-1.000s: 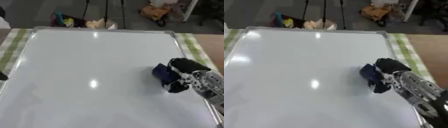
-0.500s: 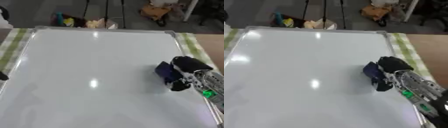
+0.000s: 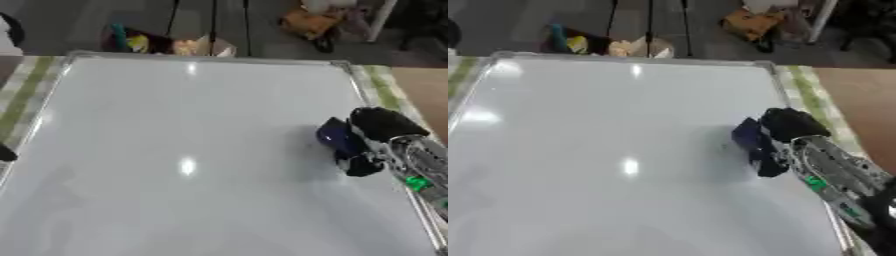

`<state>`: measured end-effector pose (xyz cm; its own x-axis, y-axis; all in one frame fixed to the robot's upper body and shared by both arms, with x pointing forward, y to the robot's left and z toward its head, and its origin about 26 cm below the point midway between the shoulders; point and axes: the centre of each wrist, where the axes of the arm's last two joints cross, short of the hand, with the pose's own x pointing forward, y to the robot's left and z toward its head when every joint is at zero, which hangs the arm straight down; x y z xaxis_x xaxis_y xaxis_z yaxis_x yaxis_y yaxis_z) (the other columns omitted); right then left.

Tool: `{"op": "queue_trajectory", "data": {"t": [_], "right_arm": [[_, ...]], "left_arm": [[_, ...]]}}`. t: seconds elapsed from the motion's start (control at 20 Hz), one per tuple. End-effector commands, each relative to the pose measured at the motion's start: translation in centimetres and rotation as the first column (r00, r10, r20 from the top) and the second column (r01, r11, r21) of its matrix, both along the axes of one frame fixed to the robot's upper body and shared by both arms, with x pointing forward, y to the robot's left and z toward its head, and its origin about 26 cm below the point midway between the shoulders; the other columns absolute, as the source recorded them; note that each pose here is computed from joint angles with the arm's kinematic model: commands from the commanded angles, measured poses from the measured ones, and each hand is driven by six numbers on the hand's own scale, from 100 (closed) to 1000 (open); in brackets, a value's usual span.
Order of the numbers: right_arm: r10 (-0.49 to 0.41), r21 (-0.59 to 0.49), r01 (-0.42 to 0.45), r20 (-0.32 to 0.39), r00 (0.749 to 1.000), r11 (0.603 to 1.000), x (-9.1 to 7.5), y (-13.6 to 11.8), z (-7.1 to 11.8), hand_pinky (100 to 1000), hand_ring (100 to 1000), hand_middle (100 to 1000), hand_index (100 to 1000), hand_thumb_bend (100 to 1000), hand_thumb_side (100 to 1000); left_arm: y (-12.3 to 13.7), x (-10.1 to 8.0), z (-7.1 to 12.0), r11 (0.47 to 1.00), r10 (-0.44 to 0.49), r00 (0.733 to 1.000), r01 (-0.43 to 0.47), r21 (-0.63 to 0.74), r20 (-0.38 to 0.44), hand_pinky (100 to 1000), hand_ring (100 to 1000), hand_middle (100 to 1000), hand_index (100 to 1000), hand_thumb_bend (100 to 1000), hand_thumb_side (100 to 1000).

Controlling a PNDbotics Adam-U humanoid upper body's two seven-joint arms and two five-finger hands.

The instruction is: Wipe the whiteboard clean with a brush.

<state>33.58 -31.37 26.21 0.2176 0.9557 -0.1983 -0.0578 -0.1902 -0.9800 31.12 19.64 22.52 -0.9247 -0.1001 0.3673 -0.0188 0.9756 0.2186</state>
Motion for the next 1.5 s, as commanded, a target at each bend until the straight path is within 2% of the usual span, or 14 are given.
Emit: {"op": "queue_trajectory", "data": {"t": [0.05,0.25,0.4,0.45,0.6,1.1,1.5], "right_arm": [[-0.144,0.137,0.161,-0.124,0.982,0.977,-0.2,-0.1,0.9,258,358,370,543,100,198],[-0.073,0.135,0.096,-0.170,0.983,0.986,-0.6,0.8,0.6,265,365,373,543,100,198],[-0.030,0.127,0.058,-0.213,0.977,0.990,-0.8,1.3,0.3,324,436,403,556,100,198],[-0.020,0.125,0.049,-0.224,0.974,0.991,-0.9,1.5,0.3,326,472,403,556,100,198],[0.000,0.126,0.030,-0.237,0.971,0.992,-1.0,1.7,0.6,321,501,388,543,100,198],[0.040,0.085,-0.018,-0.253,0.967,0.996,-1.5,2.6,0.2,298,483,335,530,100,198],[0.052,0.092,-0.031,-0.243,0.969,0.995,-1.4,2.9,0.5,280,471,323,526,100,198]], "left_arm": [[0.1,-0.3,0.8,1.000,-0.004,0.999,0.004,0.023,0.033,421,941,835,589,100,945],[0.1,-0.3,0.8,1.000,-0.005,0.999,0.005,0.023,0.034,422,941,835,589,100,945],[0.0,-0.3,0.8,1.000,-0.007,0.999,0.006,0.025,0.034,425,943,837,591,100,946],[0.0,-0.3,0.8,1.000,-0.007,0.999,0.006,0.026,0.034,424,943,837,591,100,945],[0.0,-0.3,0.8,1.000,-0.008,0.999,0.007,0.026,0.033,423,944,838,591,100,947],[0.0,-0.3,0.9,1.000,-0.009,0.999,0.008,0.027,0.033,423,943,838,592,100,947],[0.0,-0.3,0.9,0.999,-0.012,0.999,0.011,0.030,0.032,422,944,839,591,100,946]]}}
